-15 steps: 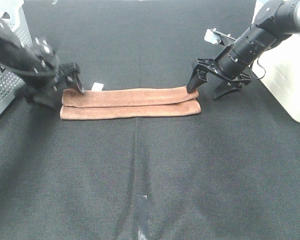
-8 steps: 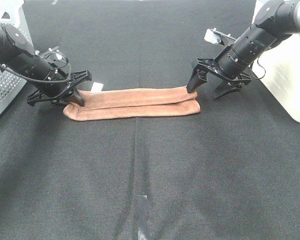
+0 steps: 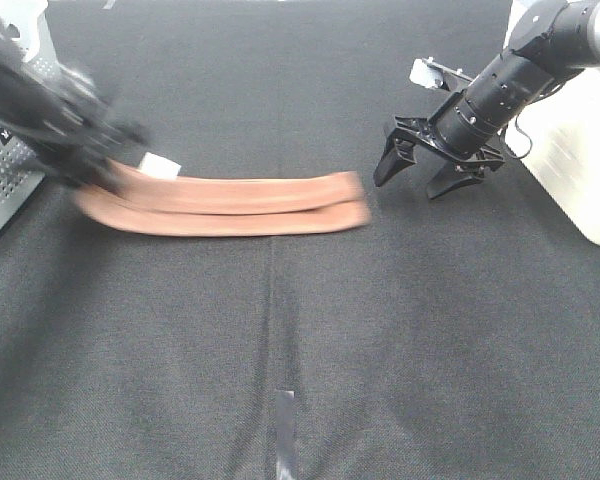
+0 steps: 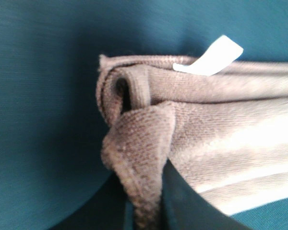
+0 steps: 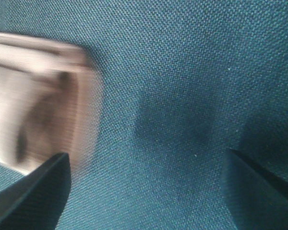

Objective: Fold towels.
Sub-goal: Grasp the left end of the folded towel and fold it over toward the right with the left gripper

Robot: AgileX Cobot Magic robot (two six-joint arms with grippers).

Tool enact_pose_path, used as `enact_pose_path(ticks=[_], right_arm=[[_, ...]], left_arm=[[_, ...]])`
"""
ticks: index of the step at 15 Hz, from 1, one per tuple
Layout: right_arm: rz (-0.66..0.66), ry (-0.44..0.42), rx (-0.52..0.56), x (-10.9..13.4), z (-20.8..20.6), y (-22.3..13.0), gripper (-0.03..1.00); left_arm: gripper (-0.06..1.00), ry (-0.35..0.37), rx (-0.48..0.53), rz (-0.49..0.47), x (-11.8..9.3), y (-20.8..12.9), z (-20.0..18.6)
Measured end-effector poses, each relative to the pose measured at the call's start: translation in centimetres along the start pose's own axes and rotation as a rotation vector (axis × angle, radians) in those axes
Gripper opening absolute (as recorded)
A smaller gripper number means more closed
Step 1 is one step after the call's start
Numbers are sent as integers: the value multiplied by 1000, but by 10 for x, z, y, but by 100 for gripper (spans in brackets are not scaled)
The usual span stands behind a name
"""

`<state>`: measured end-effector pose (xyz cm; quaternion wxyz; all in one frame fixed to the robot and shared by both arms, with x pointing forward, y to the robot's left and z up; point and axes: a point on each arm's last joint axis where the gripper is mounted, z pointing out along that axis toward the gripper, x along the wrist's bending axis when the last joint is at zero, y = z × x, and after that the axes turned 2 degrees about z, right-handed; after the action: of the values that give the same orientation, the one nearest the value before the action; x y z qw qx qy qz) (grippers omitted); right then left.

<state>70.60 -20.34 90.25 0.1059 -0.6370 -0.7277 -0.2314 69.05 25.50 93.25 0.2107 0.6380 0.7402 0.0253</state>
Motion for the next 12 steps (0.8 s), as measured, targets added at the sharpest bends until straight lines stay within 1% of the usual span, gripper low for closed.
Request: enact_pose_path(ticks=[1,2,4,5,6,8,9,10,11,12], right_arm=[[0,1,4,0,0,0,80],[0,4,11,0,0,-1,80],[-2,6,25,1,0,-2,80],[-2,12,47,1,0,-4,80],[-2,17,61,2,0,-6,80],[4,26,87,3,-1,-8,80],[4,31,93,4,-3,-8,80],[13,32,90,6,-7,-8,80],[12,36,88,9,-12,-8,80],[7,40,88,12,-17,-8,80]], left_arm=[[8,6,-15,10,-5,4,-14],[8,-8,-32,23,-16,7,-26],[8,-76,-63,64,-54,13,-43],[8,-144,-74,87,-85,10,-48],[8,-185,-85,101,-107,6,-49],[8,-239,-97,130,-139,-1,-46],[8,-259,-83,128,-153,-5,-38],[8,-274,-58,96,-162,-8,-25],[8,-283,-34,50,-169,-11,-10],[13,-284,-13,0,-173,-13,4]])
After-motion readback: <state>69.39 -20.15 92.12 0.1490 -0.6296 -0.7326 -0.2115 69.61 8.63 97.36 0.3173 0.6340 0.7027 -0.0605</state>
